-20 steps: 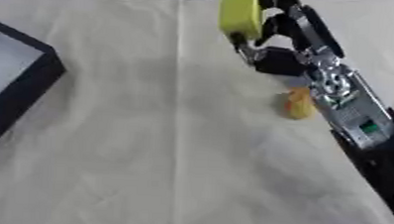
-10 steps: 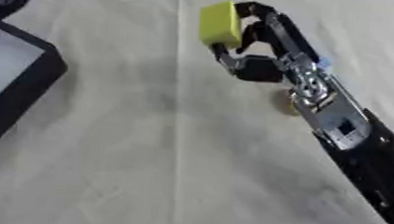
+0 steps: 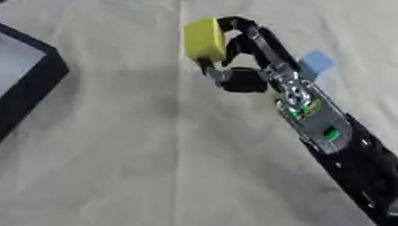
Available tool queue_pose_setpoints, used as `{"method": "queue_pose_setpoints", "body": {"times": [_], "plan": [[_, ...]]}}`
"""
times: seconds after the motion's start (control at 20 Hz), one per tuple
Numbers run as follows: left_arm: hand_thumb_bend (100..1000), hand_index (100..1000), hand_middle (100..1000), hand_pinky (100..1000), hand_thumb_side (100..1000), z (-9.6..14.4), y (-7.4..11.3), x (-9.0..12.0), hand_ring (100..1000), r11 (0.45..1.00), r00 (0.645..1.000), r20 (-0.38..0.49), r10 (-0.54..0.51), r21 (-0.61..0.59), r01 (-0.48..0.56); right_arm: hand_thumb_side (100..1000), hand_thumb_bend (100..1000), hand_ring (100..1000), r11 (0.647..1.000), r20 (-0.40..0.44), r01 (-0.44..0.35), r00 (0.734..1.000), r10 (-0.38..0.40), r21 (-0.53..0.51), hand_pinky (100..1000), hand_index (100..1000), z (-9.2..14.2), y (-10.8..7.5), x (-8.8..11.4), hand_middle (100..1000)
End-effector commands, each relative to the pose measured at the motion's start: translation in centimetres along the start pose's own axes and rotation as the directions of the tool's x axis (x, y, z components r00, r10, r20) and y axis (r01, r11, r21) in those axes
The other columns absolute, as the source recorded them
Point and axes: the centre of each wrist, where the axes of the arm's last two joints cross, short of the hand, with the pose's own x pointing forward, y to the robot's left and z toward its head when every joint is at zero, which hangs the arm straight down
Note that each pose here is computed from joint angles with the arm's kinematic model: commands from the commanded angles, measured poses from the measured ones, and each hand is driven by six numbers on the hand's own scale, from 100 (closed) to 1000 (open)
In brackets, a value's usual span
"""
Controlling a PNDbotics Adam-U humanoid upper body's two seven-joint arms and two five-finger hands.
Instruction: Pick up the objects with one hand, pass them to the other hand, and then place them into the box on the other side of the table.
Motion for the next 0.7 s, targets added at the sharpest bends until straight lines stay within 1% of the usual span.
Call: {"method": "queue_pose_setpoints", "body": {"times": [0.05,0.25,0.7], "plan": [[100,730,637,800,566,-0.3,0.0,0.9,708,0.998,0.998,-0.027,-0.062,-0.017,0.061,100,208,409,1.000,0.059,-0.001,0.998,0.001,-0.007,500,534,-0.5,-0.2,1.4,458],[100,741,653,804,540,-0.5,-0.5,1.0,721,0.990,0.988,-0.077,-0.135,-0.044,0.132,100,207,412,1.000,0.077,0.002,0.997,-0.001,-0.008,500,534,-0.5,0.0,2.1,458],[100,769,674,810,498,-1.3,-1.2,1.8,737,0.959,0.959,-0.111,-0.263,-0.142,0.246,100,205,417,1.000,0.101,-0.002,0.995,0.002,-0.004,501,535,-0.7,0.5,3.2,458]]}}
